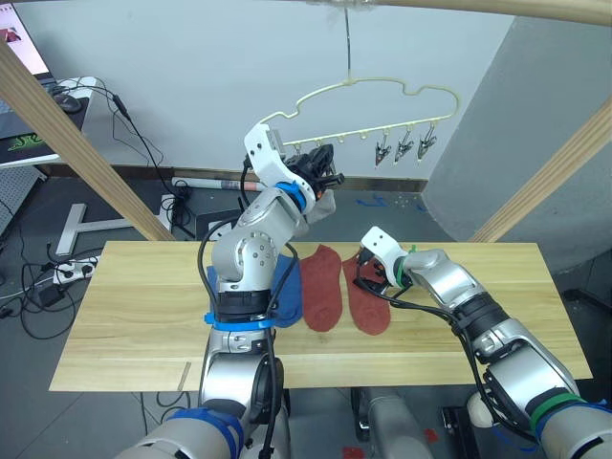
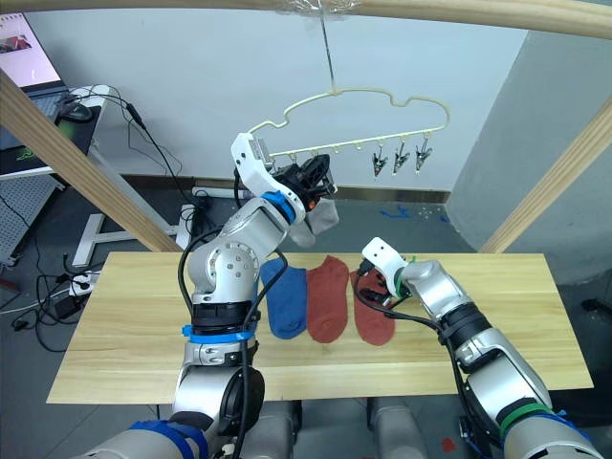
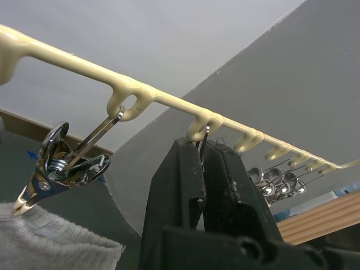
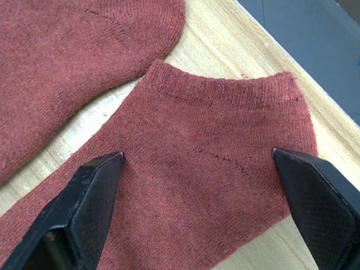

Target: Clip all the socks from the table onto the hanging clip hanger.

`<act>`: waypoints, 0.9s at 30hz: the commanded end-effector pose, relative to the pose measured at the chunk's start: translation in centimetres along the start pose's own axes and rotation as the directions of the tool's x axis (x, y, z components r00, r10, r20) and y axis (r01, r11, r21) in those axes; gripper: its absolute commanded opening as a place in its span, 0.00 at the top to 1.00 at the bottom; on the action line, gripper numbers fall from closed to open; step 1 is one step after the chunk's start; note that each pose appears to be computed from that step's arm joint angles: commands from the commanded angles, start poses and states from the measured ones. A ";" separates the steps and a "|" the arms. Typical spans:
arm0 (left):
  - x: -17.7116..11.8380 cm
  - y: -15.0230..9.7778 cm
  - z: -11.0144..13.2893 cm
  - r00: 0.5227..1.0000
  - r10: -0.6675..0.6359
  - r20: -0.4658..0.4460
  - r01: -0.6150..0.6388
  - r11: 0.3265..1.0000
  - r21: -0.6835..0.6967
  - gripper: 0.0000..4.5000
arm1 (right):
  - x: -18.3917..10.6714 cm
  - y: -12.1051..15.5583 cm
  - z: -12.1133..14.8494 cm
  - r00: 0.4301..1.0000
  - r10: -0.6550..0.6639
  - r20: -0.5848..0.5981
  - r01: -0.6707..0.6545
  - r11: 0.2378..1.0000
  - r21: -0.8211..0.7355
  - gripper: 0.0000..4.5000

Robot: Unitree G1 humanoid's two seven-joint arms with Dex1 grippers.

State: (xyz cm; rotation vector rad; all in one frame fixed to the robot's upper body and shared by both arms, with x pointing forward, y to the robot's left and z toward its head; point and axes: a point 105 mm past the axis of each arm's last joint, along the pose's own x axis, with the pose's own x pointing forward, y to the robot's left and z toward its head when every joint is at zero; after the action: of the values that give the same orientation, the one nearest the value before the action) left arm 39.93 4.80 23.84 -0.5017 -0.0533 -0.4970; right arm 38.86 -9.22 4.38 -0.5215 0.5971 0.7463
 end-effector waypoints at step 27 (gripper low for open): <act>-0.1 -0.5 2.6 0.997 -0.080 0.015 0.081 0.984 -0.161 0.97 | -6.5 0.3 4.1 0.958 -0.065 0.280 -0.041 0.933 0.357 1.00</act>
State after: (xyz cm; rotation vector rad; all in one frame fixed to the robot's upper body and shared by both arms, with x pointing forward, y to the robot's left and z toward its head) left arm 40.24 6.06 24.44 -0.6490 0.0064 -0.5347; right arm 36.42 -9.93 9.09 -0.1383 0.5119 0.6533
